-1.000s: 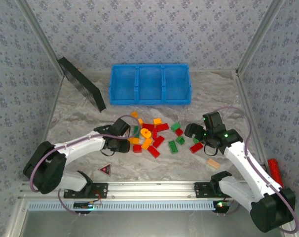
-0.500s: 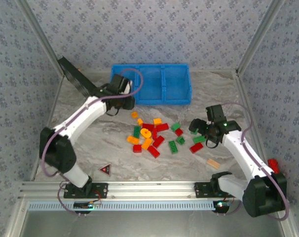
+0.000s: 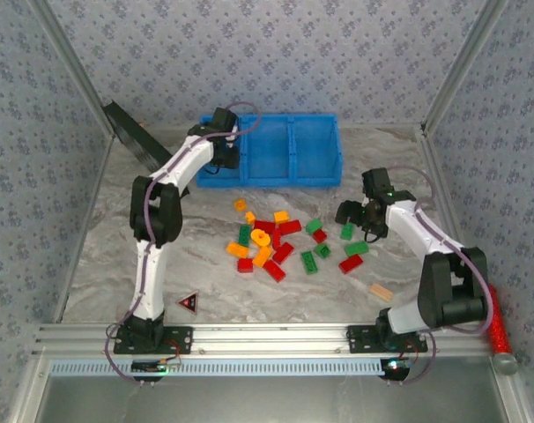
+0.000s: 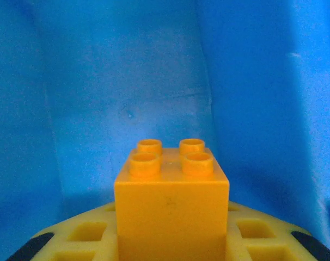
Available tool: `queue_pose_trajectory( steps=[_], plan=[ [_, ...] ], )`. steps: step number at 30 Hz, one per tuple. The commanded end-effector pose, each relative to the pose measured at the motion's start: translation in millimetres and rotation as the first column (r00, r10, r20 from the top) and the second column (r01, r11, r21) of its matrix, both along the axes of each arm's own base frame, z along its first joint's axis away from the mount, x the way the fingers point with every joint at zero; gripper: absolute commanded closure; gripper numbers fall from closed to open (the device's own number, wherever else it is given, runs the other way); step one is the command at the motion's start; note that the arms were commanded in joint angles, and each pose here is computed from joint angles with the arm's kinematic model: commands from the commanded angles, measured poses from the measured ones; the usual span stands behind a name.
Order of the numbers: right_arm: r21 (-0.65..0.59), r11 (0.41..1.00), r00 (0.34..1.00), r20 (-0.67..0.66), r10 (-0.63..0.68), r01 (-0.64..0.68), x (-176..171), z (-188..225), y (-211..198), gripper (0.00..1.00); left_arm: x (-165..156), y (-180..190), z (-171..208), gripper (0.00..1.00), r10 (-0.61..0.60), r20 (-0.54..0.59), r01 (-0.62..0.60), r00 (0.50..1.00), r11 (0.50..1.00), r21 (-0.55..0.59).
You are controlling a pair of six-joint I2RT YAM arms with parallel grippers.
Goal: Sort the legos into containers by color
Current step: Place the lego in the container, then pick up the lego from the middle-right of the table.
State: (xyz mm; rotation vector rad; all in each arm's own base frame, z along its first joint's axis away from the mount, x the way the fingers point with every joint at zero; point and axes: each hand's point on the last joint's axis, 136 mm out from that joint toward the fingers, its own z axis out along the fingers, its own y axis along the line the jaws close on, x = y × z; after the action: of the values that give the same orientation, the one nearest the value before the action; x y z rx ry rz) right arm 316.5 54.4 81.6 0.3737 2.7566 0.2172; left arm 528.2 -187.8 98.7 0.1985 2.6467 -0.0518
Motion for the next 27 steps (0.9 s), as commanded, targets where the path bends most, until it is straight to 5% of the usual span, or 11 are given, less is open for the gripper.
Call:
queue_pose_trajectory(
  steps=[1,14,27],
  plan=[
    [0.005,0.999,0.999,0.021,0.046,-0.046,16,0,4,0.09,0,12,-8,0.69,0.011,-0.048,-0.009,0.999,0.999,0.040],
    [0.018,0.995,0.992,-0.067,0.103,-0.102,25,-38,16,0.26,-1,17,-18,0.43,0.024,-0.083,-0.022,0.996,0.999,0.023],
    [-0.027,0.994,0.982,-0.160,0.096,-0.102,17,-66,13,0.56,-37,14,78,0.36,-0.043,0.015,0.043,0.999,0.999,-0.029]
  ],
)
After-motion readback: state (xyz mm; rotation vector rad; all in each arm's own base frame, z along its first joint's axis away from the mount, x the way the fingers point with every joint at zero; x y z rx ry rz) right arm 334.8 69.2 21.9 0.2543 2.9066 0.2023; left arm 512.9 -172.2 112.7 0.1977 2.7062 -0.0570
